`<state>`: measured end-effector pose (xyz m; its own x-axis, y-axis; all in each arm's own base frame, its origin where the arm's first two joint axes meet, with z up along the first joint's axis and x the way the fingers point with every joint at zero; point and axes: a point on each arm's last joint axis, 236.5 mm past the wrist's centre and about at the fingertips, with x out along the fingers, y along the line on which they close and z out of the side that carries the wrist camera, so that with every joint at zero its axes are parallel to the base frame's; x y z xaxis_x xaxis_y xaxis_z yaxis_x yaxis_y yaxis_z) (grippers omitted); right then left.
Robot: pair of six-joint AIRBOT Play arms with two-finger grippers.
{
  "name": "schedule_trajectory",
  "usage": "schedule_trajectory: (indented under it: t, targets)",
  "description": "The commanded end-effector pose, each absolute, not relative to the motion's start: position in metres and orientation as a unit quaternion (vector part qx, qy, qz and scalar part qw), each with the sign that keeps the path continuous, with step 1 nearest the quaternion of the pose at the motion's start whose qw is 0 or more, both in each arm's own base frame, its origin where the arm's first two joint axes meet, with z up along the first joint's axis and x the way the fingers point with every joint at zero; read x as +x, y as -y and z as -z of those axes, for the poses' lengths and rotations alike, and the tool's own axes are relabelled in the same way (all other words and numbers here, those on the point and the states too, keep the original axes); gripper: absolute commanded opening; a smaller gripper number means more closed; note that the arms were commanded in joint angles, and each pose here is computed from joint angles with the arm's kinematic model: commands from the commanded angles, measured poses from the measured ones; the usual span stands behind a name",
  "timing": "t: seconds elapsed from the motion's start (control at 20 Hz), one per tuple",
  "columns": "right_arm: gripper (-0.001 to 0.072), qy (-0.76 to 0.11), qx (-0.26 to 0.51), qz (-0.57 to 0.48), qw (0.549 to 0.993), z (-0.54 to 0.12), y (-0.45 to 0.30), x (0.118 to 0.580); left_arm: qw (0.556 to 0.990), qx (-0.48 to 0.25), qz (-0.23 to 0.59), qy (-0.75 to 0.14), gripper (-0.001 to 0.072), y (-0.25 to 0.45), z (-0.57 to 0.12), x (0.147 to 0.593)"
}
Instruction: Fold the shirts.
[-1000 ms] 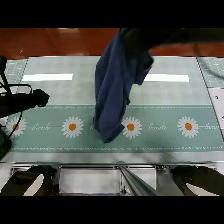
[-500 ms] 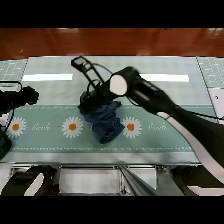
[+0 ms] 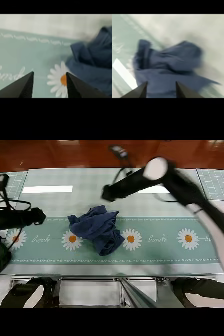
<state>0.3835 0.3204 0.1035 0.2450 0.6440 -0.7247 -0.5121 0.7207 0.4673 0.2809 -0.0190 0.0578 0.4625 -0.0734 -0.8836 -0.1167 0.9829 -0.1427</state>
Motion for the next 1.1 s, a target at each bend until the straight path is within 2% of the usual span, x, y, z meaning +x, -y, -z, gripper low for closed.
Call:
schedule_trajectory:
  t: [0.0,0.1,0.15,0.35,0.5,0.7,0.95,1.0,1.05]
  targets:
    - [0.0413,-0.538,0.079,-0.206,0.814,-0.100,-0.158,0.388,0.773,-0.137,0.026,-0.619,0.0503,0.041,-0.003,0.244]
    - [0.0413,-0.560,0.145,-0.132,0.805,-0.061,-0.099,0.361,0.717,-0.251,0.100,-0.643,0.0504,0.083,0.023,0.233]
    - [0.0413,-0.567,0.180,-0.110,0.797,-0.039,-0.081,0.343,0.704,-0.297,0.118,-0.635,0.0504,0.091,0.030,0.236]
    - [0.0409,-0.605,0.247,-0.066,0.754,0.024,-0.048,0.279,0.705,-0.426,0.109,-0.557,0.0504,0.063,0.022,0.276]
    - [0.0409,-0.617,0.266,-0.068,0.738,0.045,-0.052,0.262,0.670,-0.417,0.148,-0.596,0.0504,0.084,0.042,0.267]
    - [0.0408,-0.604,0.293,-0.090,0.736,0.041,-0.066,0.268,0.680,-0.386,0.144,-0.606,0.0504,0.107,0.077,0.283]
    - [0.0407,-0.630,0.307,-0.122,0.703,0.048,-0.081,0.258,0.668,-0.367,0.160,-0.628,0.0502,0.139,0.097,0.296]
    - [0.0408,-0.638,0.311,-0.128,0.693,0.051,-0.085,0.256,0.671,-0.364,0.163,-0.624,0.0370,0.140,0.095,0.303]
    - [0.0407,-0.651,0.307,-0.138,0.681,0.055,-0.093,0.251,0.680,-0.354,0.171,-0.618,0.0015,0.139,0.092,0.309]
